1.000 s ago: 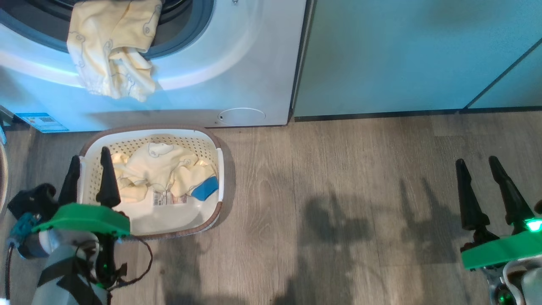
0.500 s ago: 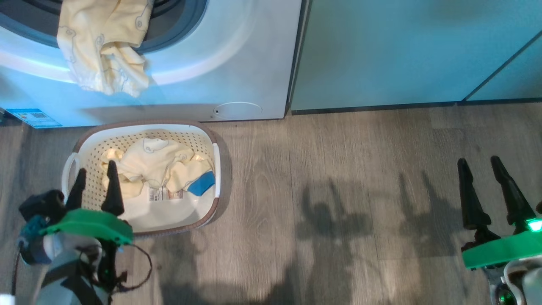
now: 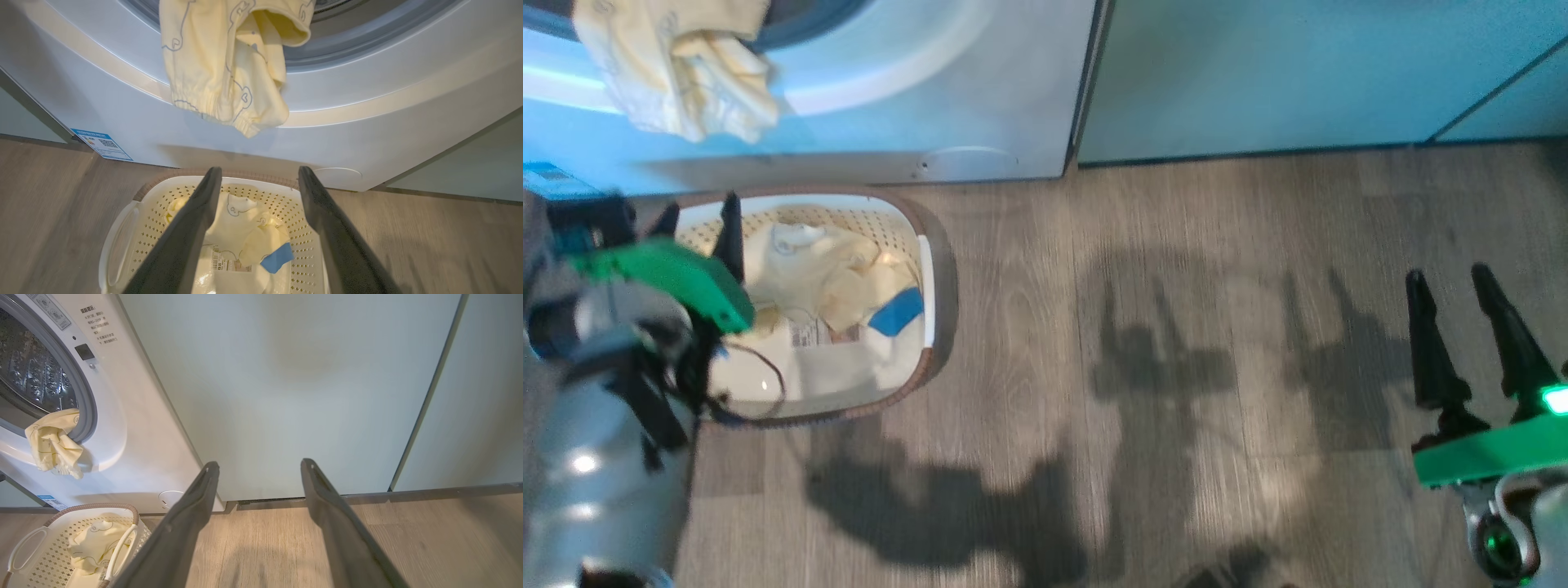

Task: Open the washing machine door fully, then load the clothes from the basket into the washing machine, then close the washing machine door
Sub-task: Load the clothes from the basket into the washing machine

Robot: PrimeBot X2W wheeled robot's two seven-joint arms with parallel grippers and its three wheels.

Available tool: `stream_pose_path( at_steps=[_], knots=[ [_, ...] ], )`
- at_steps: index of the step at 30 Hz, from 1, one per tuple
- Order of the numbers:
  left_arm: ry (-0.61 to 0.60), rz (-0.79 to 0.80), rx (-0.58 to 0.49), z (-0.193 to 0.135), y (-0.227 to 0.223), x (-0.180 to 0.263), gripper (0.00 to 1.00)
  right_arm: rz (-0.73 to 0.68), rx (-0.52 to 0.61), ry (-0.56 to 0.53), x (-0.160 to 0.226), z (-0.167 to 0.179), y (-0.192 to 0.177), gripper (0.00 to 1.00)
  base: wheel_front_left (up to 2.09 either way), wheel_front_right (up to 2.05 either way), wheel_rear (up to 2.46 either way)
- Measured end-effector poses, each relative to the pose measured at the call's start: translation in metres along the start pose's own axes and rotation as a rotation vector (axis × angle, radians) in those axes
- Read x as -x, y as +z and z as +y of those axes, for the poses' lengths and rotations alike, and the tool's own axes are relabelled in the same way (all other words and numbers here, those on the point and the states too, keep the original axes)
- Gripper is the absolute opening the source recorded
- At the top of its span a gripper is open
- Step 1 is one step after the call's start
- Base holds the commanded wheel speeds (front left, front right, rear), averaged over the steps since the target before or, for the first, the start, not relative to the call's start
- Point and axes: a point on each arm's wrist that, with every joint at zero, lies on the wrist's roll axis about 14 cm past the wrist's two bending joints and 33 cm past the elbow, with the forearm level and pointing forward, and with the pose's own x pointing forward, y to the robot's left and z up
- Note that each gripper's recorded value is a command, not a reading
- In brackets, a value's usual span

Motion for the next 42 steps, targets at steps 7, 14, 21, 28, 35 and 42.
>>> stream_pose_path(
  at_steps=[7, 14, 21, 28, 35, 42],
  knots=[
    [0.003, 0.158, -0.084, 0.013, 0.008, -0.047, 1.00, 0.017, 0.012, 0.002, -0.018, -0.002, -0.009, 1.00, 0.00, 0.00, 0.00],
    [-0.017, 0.201, -0.116, 0.008, 0.014, -0.088, 1.00, 0.042, 0.011, -0.005, -0.032, -0.003, -0.022, 1.00, 0.00, 0.00, 0.00],
    [-0.010, 0.237, -0.119, 0.012, 0.006, -0.120, 1.00, 0.067, 0.022, -0.023, -0.041, -0.010, -0.034, 1.00, 0.00, 0.00, 0.00],
    [0.034, 0.251, -0.131, 0.019, 0.000, -0.138, 1.00, 0.085, 0.034, -0.039, -0.043, -0.017, -0.041, 1.00, 0.00, 0.00, 0.00],
    [0.076, 0.234, -0.128, 0.030, 0.000, -0.144, 1.00, 0.097, 0.034, -0.035, -0.045, -0.016, -0.046, 1.00, 0.00, 0.00, 0.00],
    [0.074, 0.195, -0.141, 0.031, 0.003, -0.152, 0.64, 0.113, 0.034, -0.032, -0.047, -0.016, -0.054, 1.00, 0.00, 0.00, 0.00]
  ],
)
